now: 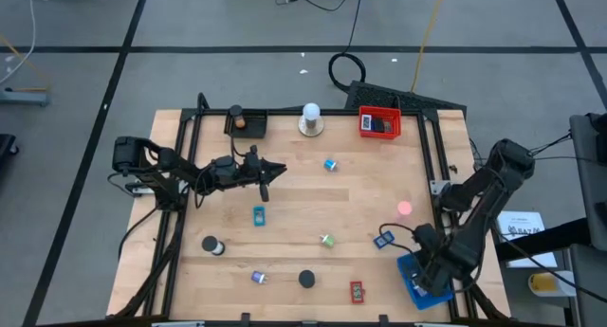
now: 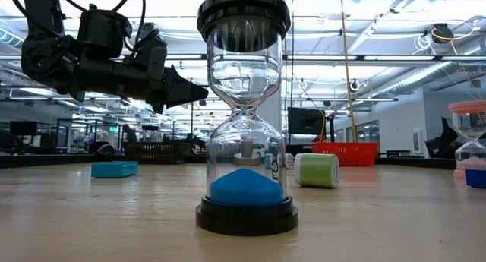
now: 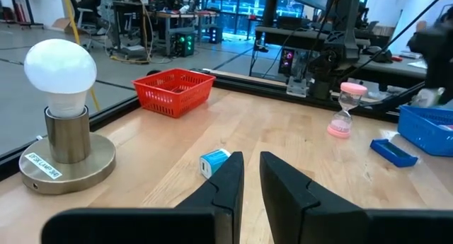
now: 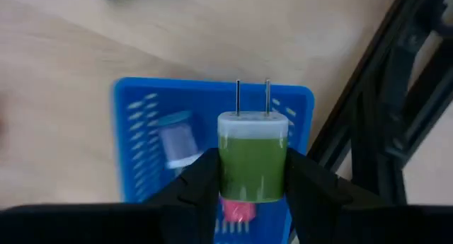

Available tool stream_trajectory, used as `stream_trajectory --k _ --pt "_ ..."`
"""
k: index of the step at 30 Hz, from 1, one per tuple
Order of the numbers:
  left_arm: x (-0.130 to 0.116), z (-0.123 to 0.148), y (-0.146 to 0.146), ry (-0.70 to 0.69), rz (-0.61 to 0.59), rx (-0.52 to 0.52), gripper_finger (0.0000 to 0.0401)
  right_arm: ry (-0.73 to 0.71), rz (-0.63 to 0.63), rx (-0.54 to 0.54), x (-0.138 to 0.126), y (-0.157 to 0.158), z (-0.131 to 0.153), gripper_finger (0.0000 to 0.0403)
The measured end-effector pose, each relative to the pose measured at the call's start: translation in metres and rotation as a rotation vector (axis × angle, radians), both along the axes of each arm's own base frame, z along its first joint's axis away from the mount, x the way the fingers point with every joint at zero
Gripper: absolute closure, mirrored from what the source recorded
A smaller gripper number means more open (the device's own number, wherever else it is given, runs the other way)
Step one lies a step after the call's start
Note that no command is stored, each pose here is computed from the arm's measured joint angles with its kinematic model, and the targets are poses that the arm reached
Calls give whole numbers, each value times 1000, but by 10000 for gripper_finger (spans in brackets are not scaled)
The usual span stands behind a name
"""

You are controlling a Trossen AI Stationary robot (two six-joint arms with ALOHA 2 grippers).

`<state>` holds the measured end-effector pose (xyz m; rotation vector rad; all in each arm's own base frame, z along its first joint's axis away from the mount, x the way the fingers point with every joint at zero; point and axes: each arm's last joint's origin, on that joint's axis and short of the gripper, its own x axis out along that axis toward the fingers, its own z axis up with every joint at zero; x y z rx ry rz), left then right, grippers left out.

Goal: Pick & Place Office items
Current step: Put the green charger adapter into the blue bin

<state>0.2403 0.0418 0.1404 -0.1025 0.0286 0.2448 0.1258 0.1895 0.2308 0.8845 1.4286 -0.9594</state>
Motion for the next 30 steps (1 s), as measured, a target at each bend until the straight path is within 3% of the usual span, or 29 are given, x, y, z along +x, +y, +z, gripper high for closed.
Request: stream_trajectory --k 8,30 --pt "0 0 0 0 0 0 345 -9 33 54 -6 0 -38 282" --pt "0 0 0 0 0 0 345 -36 130 6 -3 2 -48 281"
